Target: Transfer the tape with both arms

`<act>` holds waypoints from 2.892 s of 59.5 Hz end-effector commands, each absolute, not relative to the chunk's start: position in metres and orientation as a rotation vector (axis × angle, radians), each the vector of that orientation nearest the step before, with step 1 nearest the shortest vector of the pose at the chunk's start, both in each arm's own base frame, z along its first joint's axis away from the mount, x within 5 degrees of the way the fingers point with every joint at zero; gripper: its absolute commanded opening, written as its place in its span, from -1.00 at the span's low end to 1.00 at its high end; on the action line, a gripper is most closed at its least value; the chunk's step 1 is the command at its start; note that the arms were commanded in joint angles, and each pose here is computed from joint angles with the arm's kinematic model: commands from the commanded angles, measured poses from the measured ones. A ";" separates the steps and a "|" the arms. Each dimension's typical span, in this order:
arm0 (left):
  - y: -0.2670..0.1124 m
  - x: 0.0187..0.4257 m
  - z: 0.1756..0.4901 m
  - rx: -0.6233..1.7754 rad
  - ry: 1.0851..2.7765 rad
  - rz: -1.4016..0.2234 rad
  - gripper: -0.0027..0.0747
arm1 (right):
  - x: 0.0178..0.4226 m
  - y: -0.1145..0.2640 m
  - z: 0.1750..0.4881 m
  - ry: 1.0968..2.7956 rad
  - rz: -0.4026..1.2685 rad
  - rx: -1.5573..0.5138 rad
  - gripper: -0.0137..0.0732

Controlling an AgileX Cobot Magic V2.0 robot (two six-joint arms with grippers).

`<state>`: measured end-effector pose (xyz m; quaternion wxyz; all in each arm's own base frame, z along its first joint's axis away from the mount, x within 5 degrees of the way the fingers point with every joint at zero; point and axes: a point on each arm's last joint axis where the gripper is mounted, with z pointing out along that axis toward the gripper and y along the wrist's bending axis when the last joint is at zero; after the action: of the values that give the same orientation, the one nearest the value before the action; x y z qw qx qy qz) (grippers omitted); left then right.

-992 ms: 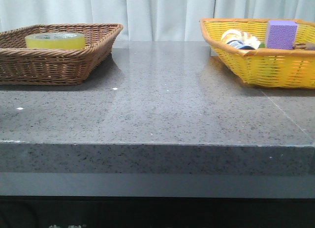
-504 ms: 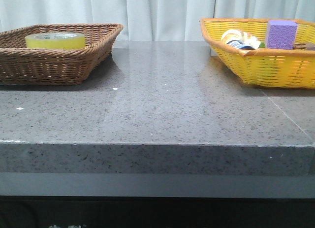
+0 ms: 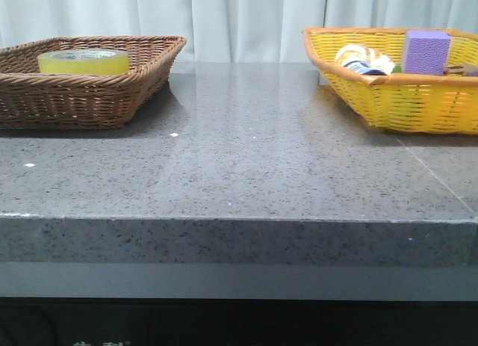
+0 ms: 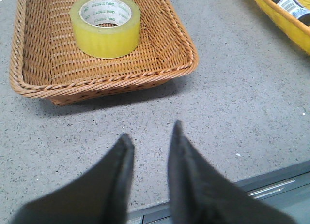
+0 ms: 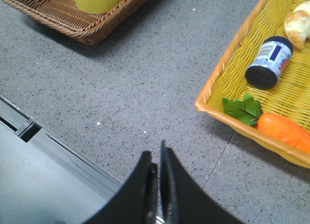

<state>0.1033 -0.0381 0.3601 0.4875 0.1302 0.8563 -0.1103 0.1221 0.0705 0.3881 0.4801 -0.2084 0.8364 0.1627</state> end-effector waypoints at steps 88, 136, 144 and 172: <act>-0.003 0.055 0.244 -0.029 1.579 -0.112 -0.98 | 0.138 0.077 0.390 2.034 0.393 -0.489 -0.84; -0.002 0.055 0.208 -0.064 1.395 -0.144 -0.98 | 0.138 0.077 0.390 2.036 0.393 -0.490 -0.84; -0.002 0.055 0.208 -0.065 1.397 -0.144 -0.98 | 0.138 0.077 0.390 2.036 0.393 -0.490 -0.84; -0.002 0.055 0.208 -0.065 1.397 -0.144 -0.98 | 0.138 0.077 0.390 2.036 0.393 -0.490 -0.84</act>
<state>0.0559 -0.0025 0.2127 0.7429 -0.0221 0.6666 -0.0579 0.1356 0.0773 0.3770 0.4478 -0.2108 0.8549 0.1555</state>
